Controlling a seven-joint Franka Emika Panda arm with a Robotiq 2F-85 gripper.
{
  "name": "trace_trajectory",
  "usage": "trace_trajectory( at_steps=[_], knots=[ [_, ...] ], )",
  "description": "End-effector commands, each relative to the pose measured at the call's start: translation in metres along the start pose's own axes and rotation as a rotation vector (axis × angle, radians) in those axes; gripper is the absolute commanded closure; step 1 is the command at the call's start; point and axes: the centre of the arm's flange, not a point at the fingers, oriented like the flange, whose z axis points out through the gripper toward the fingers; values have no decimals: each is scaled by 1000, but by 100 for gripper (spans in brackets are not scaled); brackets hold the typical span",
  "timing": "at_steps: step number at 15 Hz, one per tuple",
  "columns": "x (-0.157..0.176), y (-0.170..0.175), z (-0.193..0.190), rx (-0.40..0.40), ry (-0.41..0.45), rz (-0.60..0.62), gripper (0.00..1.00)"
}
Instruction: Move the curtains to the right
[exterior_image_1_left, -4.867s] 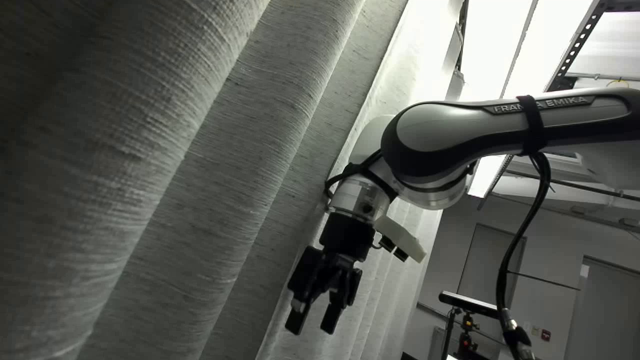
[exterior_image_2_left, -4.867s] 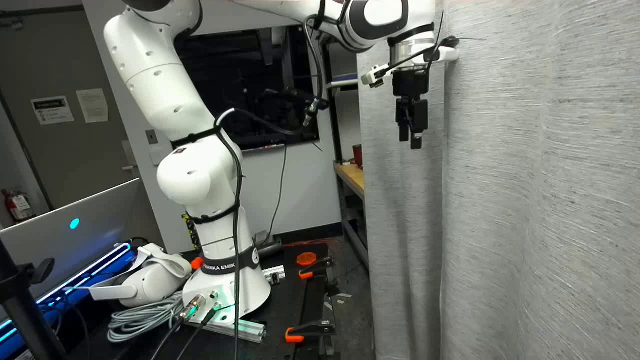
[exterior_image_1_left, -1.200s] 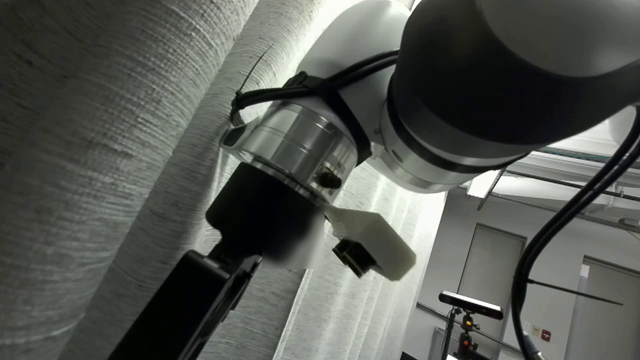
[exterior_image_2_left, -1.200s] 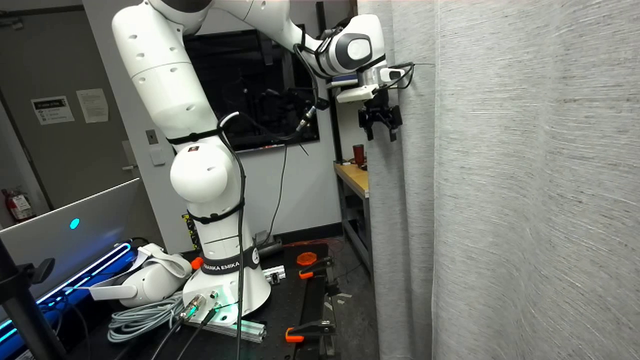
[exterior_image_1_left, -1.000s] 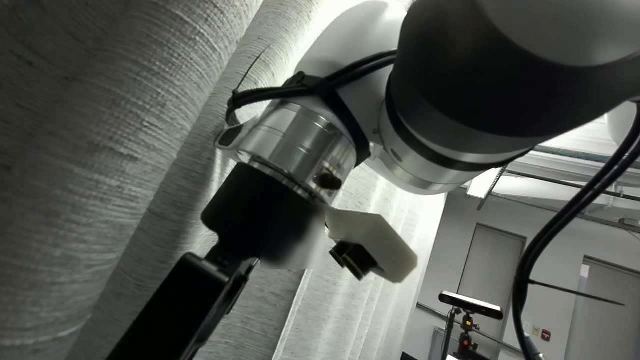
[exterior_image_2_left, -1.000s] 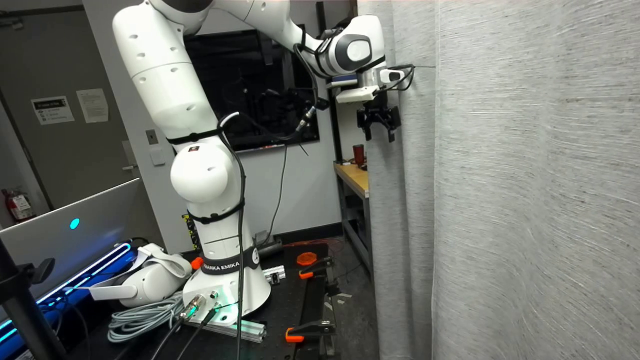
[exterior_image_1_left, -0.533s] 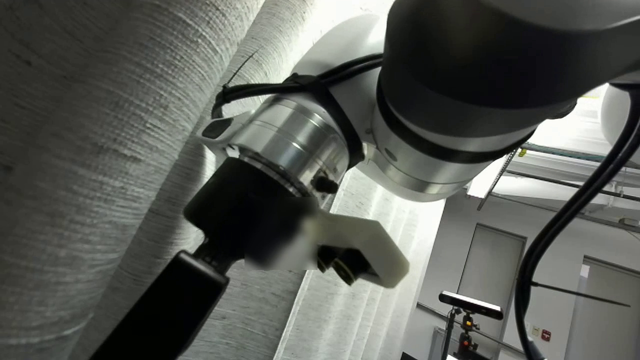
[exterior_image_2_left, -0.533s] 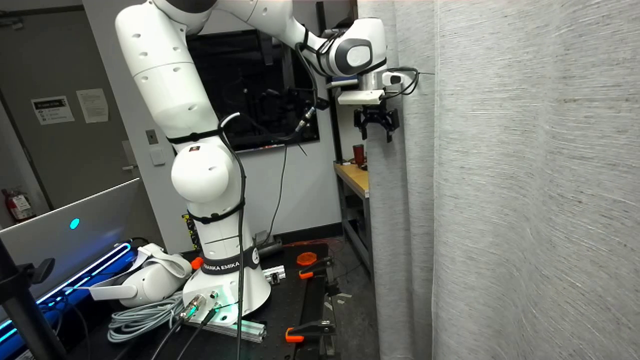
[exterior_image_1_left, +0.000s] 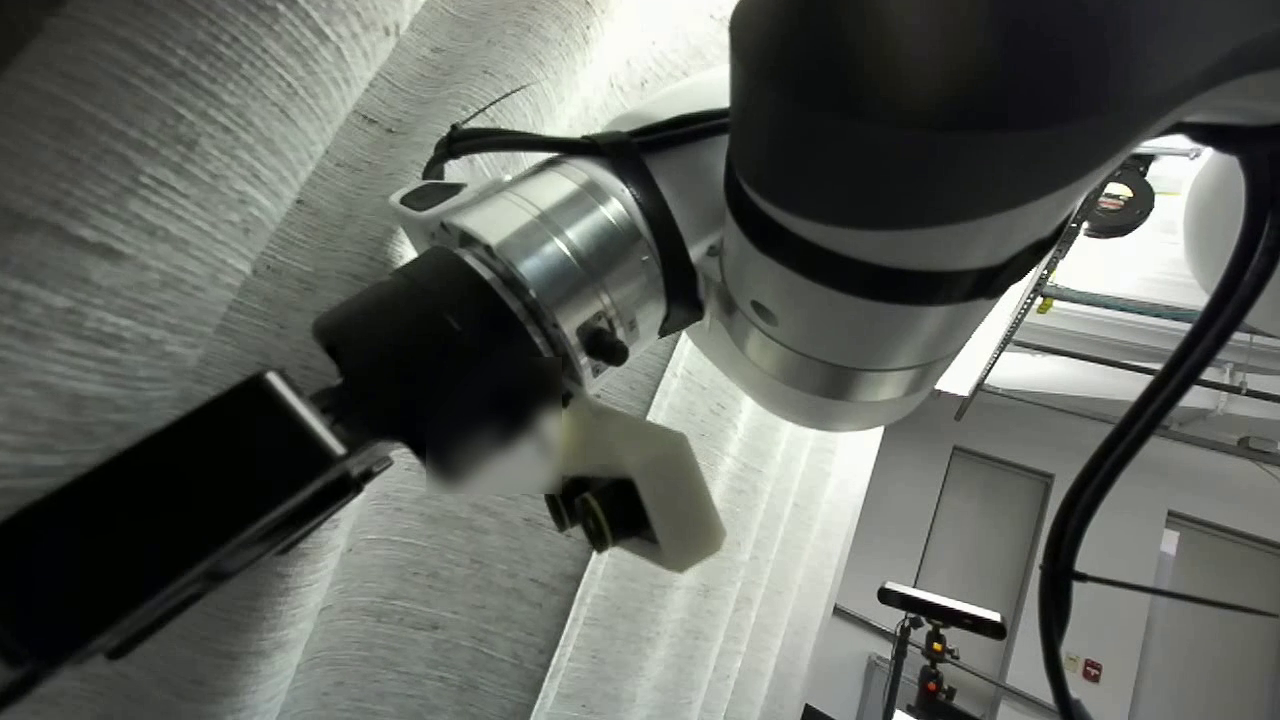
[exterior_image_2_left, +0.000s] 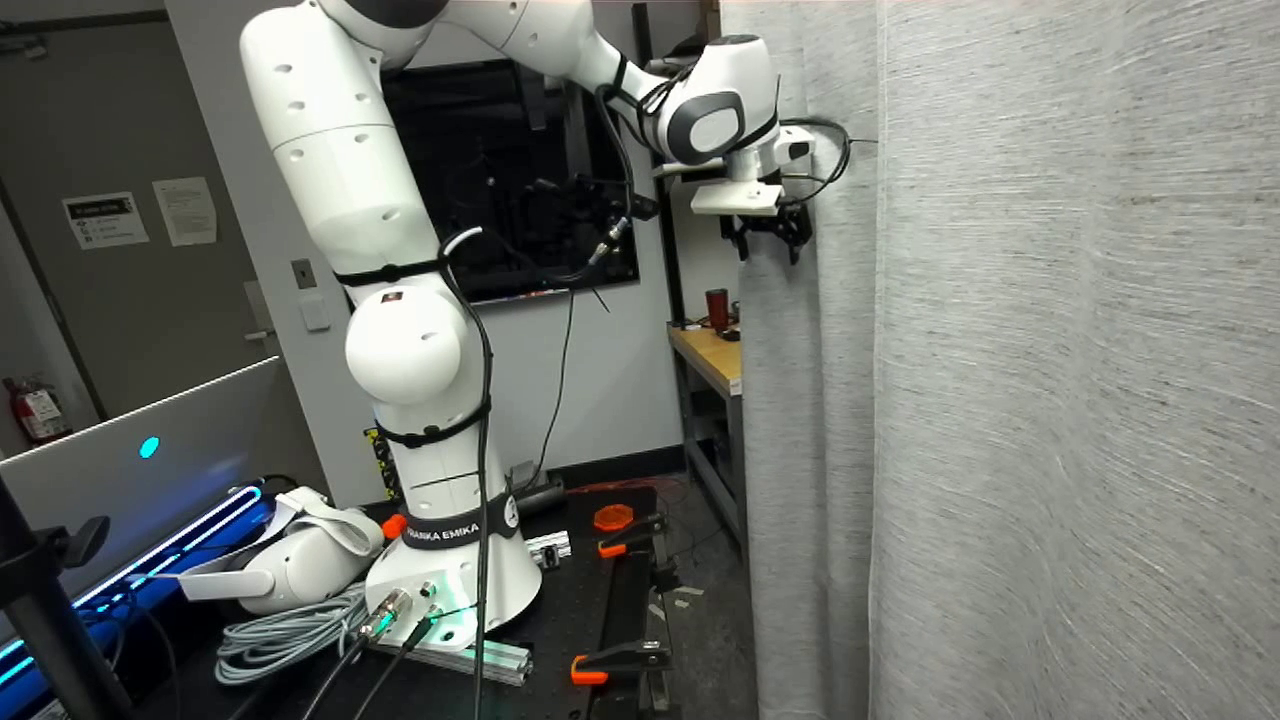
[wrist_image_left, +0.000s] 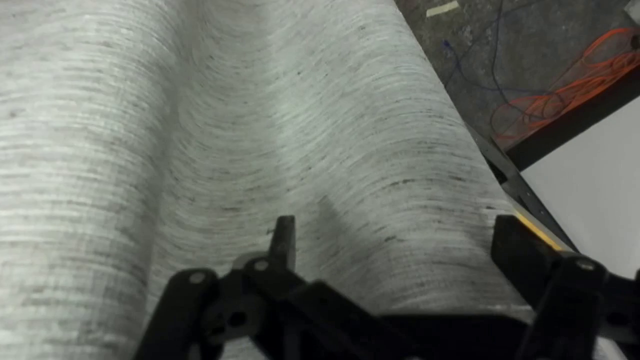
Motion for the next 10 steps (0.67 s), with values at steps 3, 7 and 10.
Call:
trace_trajectory(
  at_steps=[3,7,10],
  knots=[
    [0,-3,8,93,97,17,0],
    [-2,-5,10,147,86,11,0],
    [-3,-7,13,202,79,-3,0]
  ],
)
